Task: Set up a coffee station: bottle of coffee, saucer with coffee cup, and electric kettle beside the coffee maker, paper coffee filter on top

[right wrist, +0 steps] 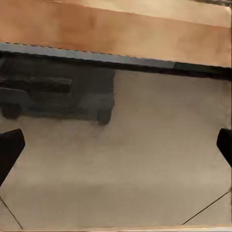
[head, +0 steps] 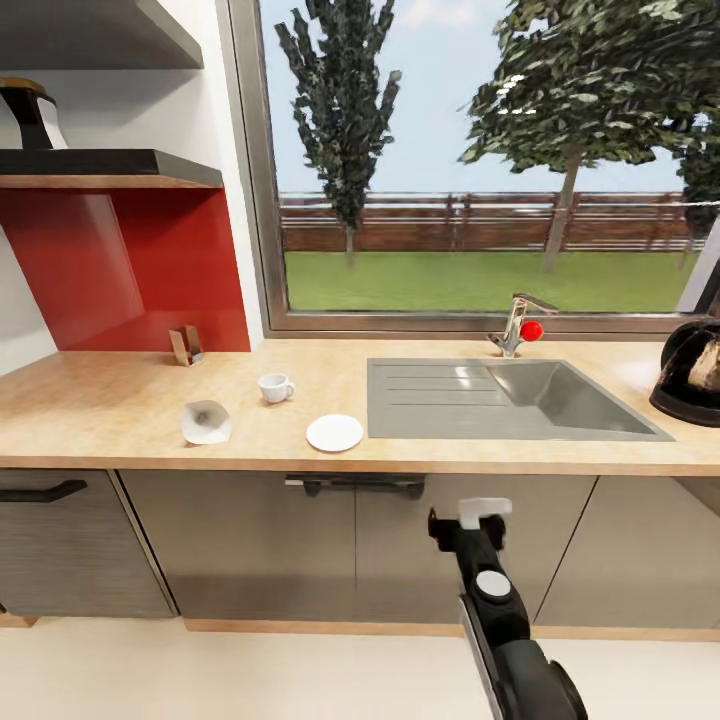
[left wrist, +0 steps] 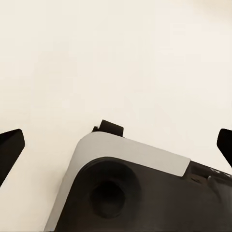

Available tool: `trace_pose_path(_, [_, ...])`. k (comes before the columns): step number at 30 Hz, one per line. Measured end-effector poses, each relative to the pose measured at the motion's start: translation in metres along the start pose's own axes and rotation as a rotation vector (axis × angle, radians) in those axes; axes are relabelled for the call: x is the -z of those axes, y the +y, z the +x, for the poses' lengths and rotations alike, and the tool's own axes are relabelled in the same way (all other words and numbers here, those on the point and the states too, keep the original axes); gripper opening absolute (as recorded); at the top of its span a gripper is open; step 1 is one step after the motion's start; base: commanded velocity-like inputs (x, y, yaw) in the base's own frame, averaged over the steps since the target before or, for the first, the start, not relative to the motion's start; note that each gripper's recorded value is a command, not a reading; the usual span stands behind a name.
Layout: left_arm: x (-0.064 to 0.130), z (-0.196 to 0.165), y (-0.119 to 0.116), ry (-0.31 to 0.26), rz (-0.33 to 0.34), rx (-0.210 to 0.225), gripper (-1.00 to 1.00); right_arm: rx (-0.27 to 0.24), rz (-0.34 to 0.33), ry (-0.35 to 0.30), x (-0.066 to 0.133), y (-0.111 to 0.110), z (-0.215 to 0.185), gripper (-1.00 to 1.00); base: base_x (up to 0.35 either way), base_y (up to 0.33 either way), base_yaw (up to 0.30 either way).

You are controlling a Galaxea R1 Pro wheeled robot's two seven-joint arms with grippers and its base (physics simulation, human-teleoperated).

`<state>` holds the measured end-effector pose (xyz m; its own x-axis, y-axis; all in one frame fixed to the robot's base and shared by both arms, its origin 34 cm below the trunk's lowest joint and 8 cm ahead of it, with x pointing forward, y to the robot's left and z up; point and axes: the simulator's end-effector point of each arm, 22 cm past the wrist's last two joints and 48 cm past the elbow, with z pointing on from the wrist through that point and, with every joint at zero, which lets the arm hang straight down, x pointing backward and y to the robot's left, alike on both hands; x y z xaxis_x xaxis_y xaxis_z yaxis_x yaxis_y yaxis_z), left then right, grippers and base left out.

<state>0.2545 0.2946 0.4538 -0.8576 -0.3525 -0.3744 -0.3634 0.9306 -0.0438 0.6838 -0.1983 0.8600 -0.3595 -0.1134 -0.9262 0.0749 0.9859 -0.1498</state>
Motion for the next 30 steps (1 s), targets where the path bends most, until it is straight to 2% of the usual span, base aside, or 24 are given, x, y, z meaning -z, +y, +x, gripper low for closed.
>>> trace_pose_path(1, [0.000,-0.001,0.001,-0.001,0.000,-0.007,1.00,-0.007,0.001,-0.026,-0.006,-0.002,-0.029,1.00,0.000,0.000,0.000])
trace_pose_path(6, [0.000,-0.002,0.004,-0.002,-0.001,-0.014,1.00,0.012,-0.017,-0.062,-0.010,0.010,-0.085,1.00,0.000,0.000,0.000])
trace_pose_path(9, [0.000,-0.002,0.005,-0.002,-0.002,-0.016,1.00,0.030,0.002,-0.084,-0.007,0.010,-0.127,1.00,0.000,0.000,0.000])
trace_pose_path(11, [0.000,-0.002,0.005,-0.002,-0.002,-0.016,1.00,0.017,-0.002,-0.086,-0.007,0.010,-0.153,1.00,0.000,0.000,0.000])
trace_pose_path(16, [0.000,-0.002,0.006,-0.003,-0.004,-0.016,1.00,-0.048,-0.063,-0.035,-0.008,0.020,-0.188,1.00,0.000,0.000,0.000])
trace_pose_path(19, [0.000,-0.003,0.006,-0.004,-0.004,-0.016,1.00,-0.067,-0.066,-0.012,-0.009,0.019,-0.201,1.00,0.000,0.000,0.000])
trace_pose_path(23, [0.000,-0.003,0.006,-0.003,-0.003,-0.017,1.00,-0.077,-0.095,0.070,-0.013,0.025,-0.216,1.00,0.000,0.000,0.000])
trace_pose_path(27, [0.000,-0.003,0.005,-0.001,-0.002,-0.021,1.00,-0.078,-0.084,0.105,-0.031,0.027,-0.235,1.00,0.000,0.000,0.000])
trace_pose_path(30, [0.000,-0.002,0.005,0.000,0.001,-0.029,1.00,-0.038,-0.050,0.200,-0.058,0.027,-0.227,1.00,0.000,0.000,0.000])
